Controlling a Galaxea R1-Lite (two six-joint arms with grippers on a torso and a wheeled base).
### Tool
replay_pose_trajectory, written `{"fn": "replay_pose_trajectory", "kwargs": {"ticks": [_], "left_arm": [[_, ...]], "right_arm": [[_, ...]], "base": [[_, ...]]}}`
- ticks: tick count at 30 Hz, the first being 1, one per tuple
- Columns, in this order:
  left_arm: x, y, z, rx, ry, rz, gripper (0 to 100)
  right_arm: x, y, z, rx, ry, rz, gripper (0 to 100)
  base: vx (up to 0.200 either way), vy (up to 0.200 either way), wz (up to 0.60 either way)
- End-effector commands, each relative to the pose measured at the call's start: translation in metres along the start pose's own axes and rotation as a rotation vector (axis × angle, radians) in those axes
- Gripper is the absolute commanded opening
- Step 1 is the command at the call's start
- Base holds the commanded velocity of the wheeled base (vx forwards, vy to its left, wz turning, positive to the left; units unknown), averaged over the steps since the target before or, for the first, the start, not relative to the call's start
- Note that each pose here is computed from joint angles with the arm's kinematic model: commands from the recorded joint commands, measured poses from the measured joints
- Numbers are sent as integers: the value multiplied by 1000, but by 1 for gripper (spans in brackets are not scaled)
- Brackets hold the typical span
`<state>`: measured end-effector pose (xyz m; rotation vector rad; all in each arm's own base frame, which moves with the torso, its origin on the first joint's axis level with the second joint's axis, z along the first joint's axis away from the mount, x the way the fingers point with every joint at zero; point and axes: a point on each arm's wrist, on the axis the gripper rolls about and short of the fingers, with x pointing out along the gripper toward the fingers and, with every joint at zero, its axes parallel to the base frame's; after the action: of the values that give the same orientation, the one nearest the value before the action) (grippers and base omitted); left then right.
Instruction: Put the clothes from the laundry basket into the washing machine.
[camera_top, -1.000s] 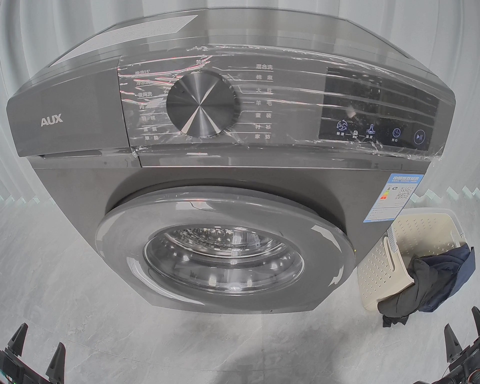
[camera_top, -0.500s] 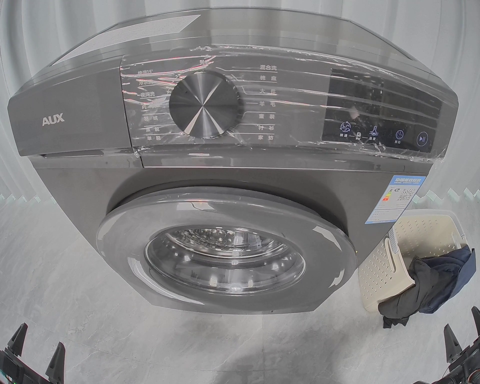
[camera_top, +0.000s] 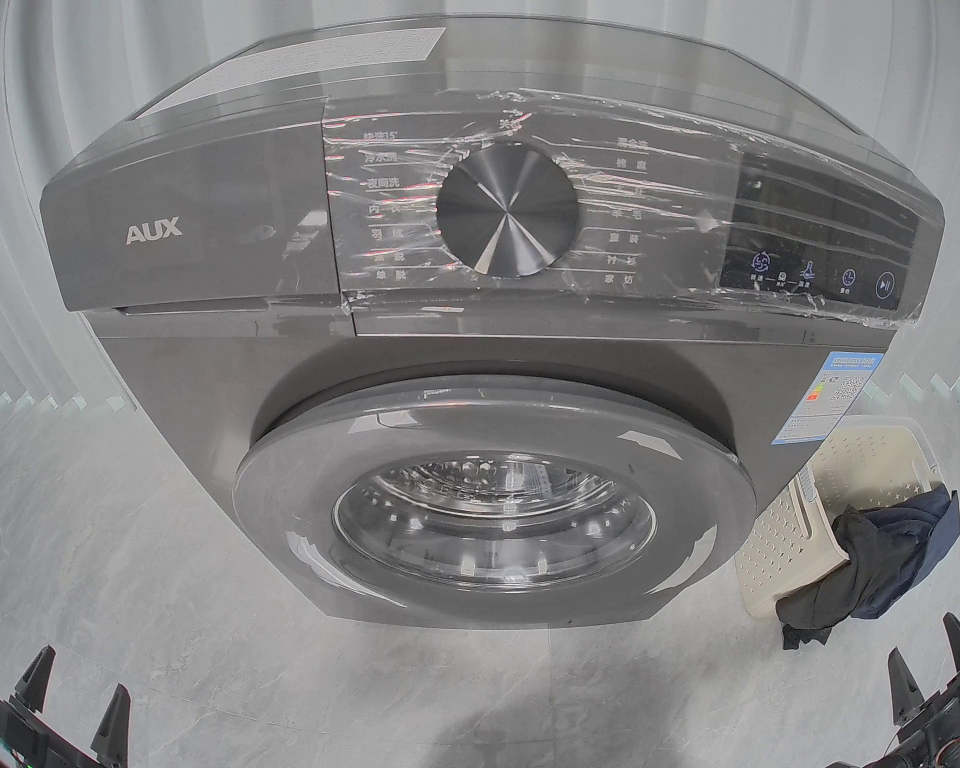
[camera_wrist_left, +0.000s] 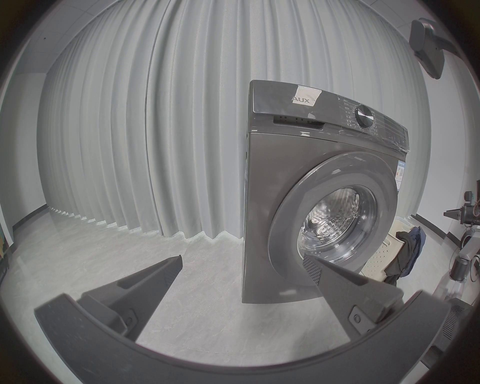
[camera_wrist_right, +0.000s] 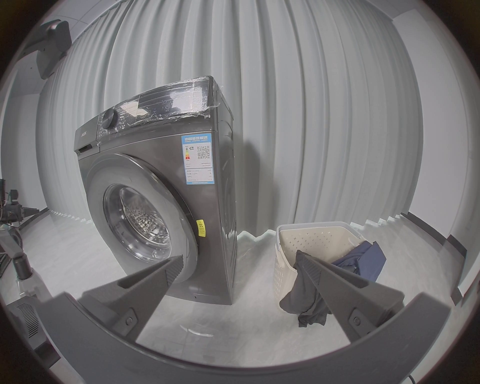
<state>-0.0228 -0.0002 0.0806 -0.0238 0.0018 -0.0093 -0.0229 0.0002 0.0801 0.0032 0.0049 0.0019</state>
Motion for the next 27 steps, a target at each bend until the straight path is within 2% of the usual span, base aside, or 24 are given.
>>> {"fn": "replay_pose_trajectory", "kwargs": {"ticks": [1,10,26,27], "left_arm": [[0,0,-5,1,-2,0,100],[0,0,-5,9,-2,0,100],[0,0,-5,5,-2,2,100],[0,0,-5,4,-2,2,100]], "right_arm": [[0,0,-5,0,0,0,100],[0,0,-5,0,0,0,100],[0,0,-5,11,-3,-14,100],[-3,0,9,6,-85,-4,100]], "base": [[0,0,0],[0,0,0],[0,0,0],[0,0,0]]}}
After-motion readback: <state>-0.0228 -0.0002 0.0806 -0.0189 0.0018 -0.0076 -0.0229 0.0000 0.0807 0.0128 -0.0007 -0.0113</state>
